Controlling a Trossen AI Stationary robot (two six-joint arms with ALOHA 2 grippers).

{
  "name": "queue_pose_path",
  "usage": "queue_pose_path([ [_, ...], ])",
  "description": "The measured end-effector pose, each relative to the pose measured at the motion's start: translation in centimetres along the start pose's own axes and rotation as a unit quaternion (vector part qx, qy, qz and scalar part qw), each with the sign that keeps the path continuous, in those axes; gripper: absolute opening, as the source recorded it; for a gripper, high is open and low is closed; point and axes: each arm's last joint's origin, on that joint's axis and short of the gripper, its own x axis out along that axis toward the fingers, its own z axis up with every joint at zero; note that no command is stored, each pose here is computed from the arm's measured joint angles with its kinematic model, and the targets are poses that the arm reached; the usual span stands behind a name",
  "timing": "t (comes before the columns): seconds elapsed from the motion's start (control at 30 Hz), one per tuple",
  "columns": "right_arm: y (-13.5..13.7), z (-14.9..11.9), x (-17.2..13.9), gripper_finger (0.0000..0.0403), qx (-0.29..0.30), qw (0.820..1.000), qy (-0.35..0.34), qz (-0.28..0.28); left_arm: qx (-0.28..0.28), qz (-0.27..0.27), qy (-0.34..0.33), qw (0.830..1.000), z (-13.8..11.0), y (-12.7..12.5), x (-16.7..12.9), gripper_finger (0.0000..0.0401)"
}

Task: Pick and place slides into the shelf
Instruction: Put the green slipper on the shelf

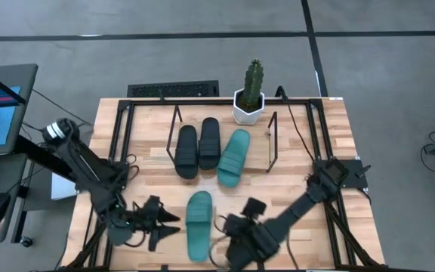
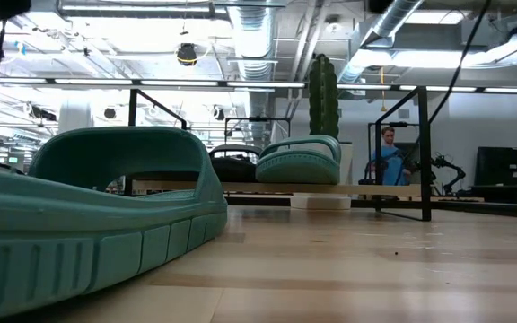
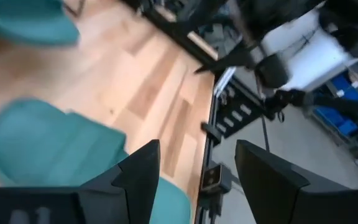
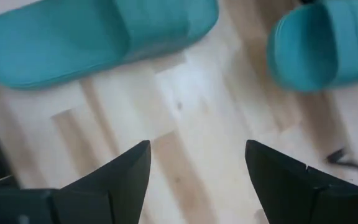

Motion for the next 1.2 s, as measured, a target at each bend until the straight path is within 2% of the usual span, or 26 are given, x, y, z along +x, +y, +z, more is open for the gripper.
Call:
queue_pose_path([
  [0.1,1.2,-1.8,-1.0,0.0254,0.033,0.999,-0.011,0.007,-0.015,-0.002,0.044,0.999,-1.4,0.4,1.8,0.0199],
  [0.27,2.6,-4.3,-2.4,0.0253,0.091,0.995,-0.025,0.020,-0.005,-0.005,0.159,0.987,-2.9,0.6,4.1,0.0199],
  [0.43,3.5,-6.3,-3.4,0.0253,0.137,0.990,-0.027,0.033,0.065,0.002,0.250,0.966,-2.5,0.1,5.5,0.0198],
  [0.53,3.7,-6.9,-3.7,0.0253,0.165,0.985,-0.027,0.038,0.141,0.031,0.280,0.949,-1.7,0.1,5.7,0.0198],
  [0.67,3.8,-7.2,-3.8,0.0253,0.213,0.976,-0.025,0.040,0.226,0.084,0.285,0.928,-0.5,0.9,5.9,0.0198],
  [0.83,3.8,-7.1,-3.8,0.0253,0.244,0.969,-0.024,0.041,0.295,0.110,0.268,0.911,0.5,1.5,6.3,0.0198],
  [1.0,3.8,-7.1,-3.8,0.0253,0.268,0.962,-0.023,0.041,0.316,0.125,0.259,0.904,1.0,2.0,6.7,0.0198],
  [1.2,3.8,-7.0,-3.8,0.0253,0.275,0.960,-0.022,0.041,0.317,0.128,0.252,0.905,1.0,1.9,6.7,0.0198],
])
